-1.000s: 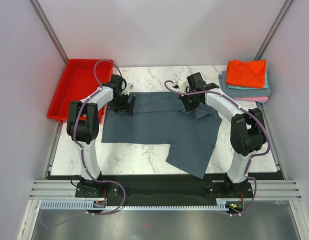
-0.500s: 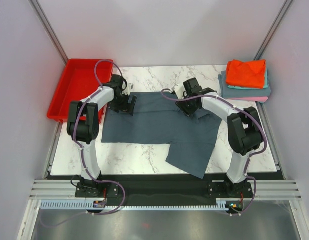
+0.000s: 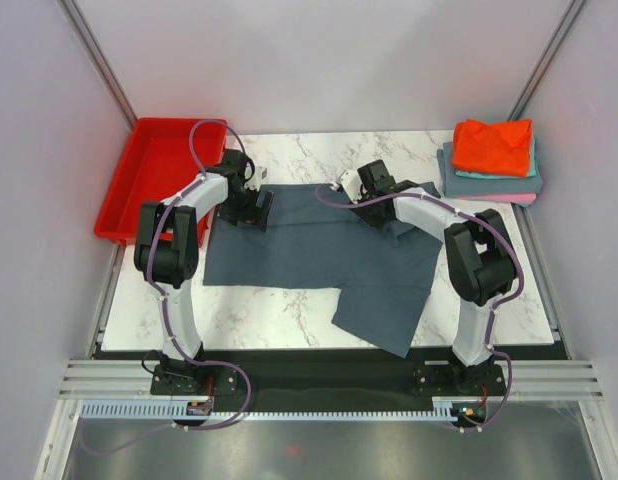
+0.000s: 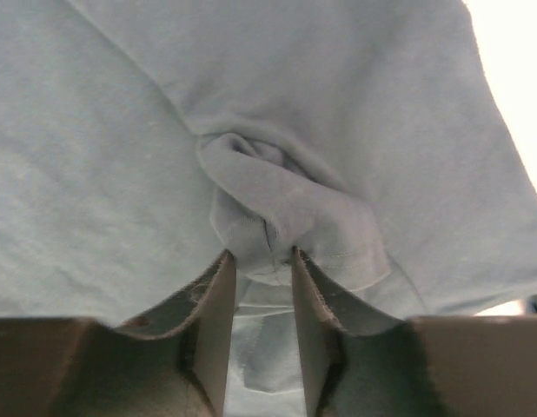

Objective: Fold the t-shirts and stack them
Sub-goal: Fold the tshirt

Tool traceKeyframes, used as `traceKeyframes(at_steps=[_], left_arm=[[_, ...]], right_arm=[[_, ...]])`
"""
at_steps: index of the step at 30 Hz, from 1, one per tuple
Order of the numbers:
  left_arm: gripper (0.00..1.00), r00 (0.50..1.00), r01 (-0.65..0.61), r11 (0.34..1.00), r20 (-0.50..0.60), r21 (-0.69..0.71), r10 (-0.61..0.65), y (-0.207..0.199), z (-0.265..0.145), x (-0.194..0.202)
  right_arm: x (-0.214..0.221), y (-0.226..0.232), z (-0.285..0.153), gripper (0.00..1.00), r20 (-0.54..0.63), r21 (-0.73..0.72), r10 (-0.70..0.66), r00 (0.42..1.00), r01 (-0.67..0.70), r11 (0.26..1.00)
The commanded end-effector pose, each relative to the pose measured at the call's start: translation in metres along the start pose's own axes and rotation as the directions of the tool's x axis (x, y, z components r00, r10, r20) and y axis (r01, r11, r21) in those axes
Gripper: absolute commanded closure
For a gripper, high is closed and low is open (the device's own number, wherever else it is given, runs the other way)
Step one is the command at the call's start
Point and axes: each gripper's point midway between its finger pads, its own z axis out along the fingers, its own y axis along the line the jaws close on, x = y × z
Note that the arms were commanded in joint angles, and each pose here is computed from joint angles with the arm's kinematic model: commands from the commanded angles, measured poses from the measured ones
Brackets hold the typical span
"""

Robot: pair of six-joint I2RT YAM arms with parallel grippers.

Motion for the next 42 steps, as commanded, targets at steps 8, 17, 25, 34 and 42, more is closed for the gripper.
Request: traceKeyframes(at_steps=[8,17,25,34,42], left_arm=[[0.01,1.000,-0.024,1.000,0.017,-0.010,0.025,0.001,0.000,-0.010],[0.01,1.000,-0.021,1.000,0.014,-0.009,0.021,0.001,0.000,-0.009],[0.01,1.000,-0.018,1.000,0.017,0.000,0.018,-0.001,0.003,-0.010],[0.01,0.999,-0.022,1.000,0.023,-0.002,0.022,0.000,-0.001,-0.011],[0.01,0.999,-0.032,0.999,0.012,-0.014,0.032,0.002,0.000,-0.005]], right_arm=[[-0.016,-0.009,-0.009,0.96,0.029,0.093,-0.054,0.998,0.051,0.994],[-0.027,0.003,-0.042,1.00,-0.025,-0.014,-0.026,0.999,0.025,1.000],[-0.032,0.039,-0.054,1.00,-0.140,-0.237,0.074,0.987,-0.106,0.966],[0.006,0.048,-0.056,0.60,-0.225,-0.282,0.164,0.960,-0.225,0.933],[0.019,0.024,-0.101,0.60,-0.223,-0.594,0.589,0.777,-0.587,0.550]])
